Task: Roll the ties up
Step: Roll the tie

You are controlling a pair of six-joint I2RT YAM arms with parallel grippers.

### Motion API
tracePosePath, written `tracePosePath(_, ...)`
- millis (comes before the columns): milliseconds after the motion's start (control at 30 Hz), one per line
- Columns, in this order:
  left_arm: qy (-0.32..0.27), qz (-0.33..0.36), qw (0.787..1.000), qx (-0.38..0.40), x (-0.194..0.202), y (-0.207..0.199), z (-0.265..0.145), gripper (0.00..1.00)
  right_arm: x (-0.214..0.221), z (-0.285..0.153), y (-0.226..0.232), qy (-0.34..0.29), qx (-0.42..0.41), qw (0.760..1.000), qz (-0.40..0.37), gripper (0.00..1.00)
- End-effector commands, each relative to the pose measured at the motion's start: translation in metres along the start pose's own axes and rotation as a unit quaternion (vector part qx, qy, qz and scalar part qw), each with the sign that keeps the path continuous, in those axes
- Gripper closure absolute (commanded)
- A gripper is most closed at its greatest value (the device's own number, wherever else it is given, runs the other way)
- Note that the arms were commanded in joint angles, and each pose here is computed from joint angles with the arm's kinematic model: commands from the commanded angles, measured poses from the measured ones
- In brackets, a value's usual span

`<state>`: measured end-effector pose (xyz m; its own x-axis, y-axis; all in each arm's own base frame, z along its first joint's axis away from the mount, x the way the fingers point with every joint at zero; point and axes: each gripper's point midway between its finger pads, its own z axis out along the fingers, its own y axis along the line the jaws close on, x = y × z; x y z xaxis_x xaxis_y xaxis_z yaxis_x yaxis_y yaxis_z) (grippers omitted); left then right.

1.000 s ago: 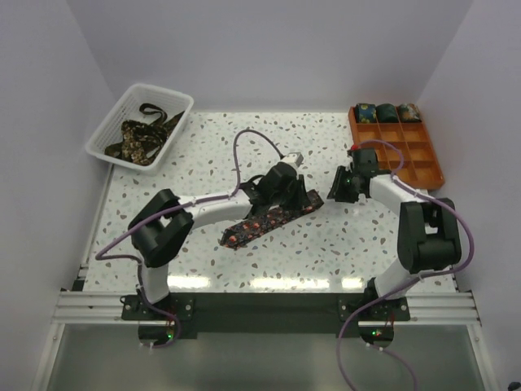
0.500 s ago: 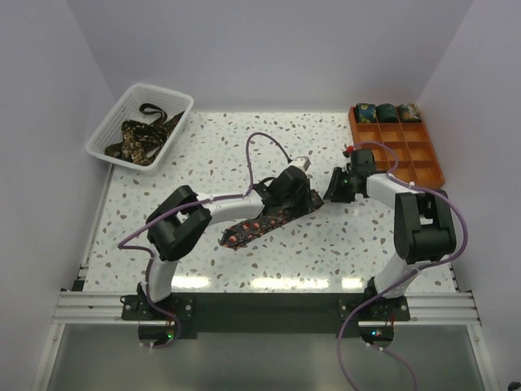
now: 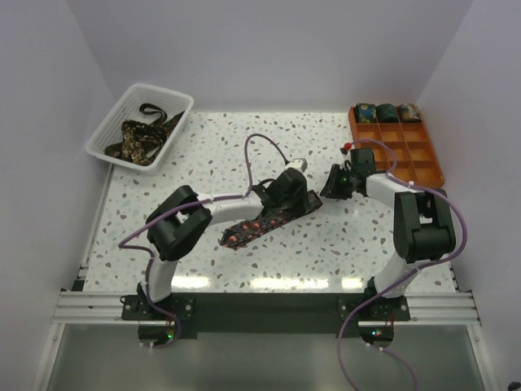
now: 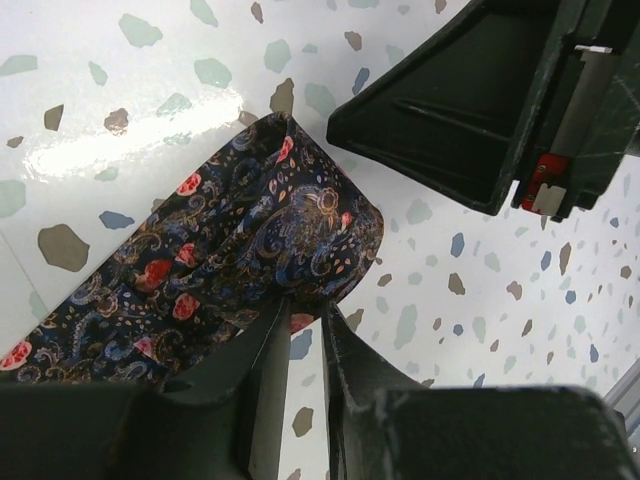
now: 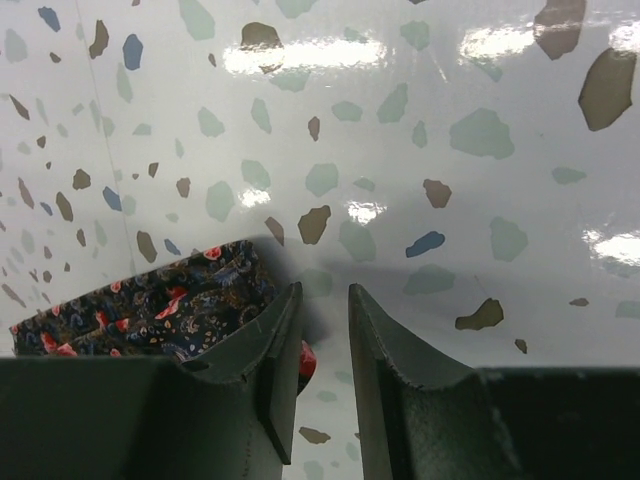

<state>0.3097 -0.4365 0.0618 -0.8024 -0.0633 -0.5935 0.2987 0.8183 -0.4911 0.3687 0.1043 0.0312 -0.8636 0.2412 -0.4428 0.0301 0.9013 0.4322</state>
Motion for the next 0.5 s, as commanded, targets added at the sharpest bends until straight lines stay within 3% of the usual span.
tracePosePath(0, -0.01, 0.003, 1.0, -0.012, -0.003, 0.01, 0.002, 0.76, -0.012, -0.003, 0.016, -0.018, -0.04, 0.999, -0.02, 0.71)
tracePosePath(467, -0.012, 0.0, 1.0, -0.028, -0.001, 0.029, -0.012, 0.77, -0.002, -0.015, 0.04, -0.002, -0.105, 0.994, -0.031, 0.75)
